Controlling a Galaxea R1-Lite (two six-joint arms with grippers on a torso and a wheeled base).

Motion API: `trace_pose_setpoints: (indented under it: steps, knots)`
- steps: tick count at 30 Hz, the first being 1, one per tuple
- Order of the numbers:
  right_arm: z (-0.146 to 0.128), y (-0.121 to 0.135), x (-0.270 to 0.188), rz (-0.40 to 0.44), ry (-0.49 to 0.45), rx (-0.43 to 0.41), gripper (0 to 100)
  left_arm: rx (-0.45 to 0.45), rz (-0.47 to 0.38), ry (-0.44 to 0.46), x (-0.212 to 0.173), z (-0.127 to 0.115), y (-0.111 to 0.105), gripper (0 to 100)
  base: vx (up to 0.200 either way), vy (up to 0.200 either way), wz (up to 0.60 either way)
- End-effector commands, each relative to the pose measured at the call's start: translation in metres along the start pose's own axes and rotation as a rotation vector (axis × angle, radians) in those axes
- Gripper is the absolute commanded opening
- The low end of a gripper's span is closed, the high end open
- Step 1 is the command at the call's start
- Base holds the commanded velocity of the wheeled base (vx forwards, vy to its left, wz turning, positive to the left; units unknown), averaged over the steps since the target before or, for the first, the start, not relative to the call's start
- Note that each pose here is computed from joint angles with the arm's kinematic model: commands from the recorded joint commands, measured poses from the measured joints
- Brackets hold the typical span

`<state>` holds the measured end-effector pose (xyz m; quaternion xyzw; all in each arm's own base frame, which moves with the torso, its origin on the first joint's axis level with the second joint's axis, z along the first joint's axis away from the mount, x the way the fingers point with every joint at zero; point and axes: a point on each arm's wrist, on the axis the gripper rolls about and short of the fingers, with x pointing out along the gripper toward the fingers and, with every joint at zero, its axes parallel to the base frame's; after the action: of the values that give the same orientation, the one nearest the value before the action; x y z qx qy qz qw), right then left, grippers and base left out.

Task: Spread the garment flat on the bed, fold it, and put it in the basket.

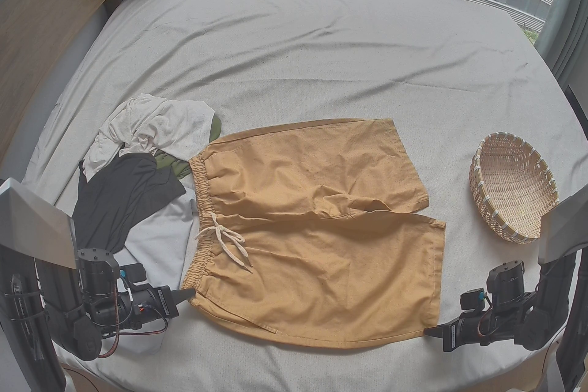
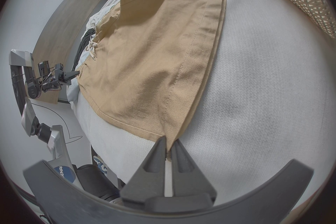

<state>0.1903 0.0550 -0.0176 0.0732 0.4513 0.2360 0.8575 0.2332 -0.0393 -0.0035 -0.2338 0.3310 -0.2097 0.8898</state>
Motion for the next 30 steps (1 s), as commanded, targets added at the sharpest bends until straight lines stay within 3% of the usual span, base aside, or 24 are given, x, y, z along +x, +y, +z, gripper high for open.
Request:
trace_pose_setpoints:
  steps: [1,9,19,30]
  knots:
    - [0.005,0.007,-0.018,0.007,-0.048,-0.020,0,0.008,-0.015,-0.005,-0.003,0.001,-0.004,0,0.000,0.000,0.00]
    - [0.007,0.019,-0.038,0.023,-0.071,-0.051,0,-0.005,-0.089,0.017,-0.029,0.000,-0.010,0,0.000,0.000,0.00]
    - [-0.001,0.023,-0.044,0.026,0.001,-0.072,0,0.008,-0.047,0.016,-0.035,0.001,0.002,0,0.000,0.000,0.00]
    - [-0.009,0.034,-0.054,0.050,0.059,-0.098,0,0.047,-0.063,0.113,-0.036,-0.010,0.002,0,0.000,0.000,0.00]
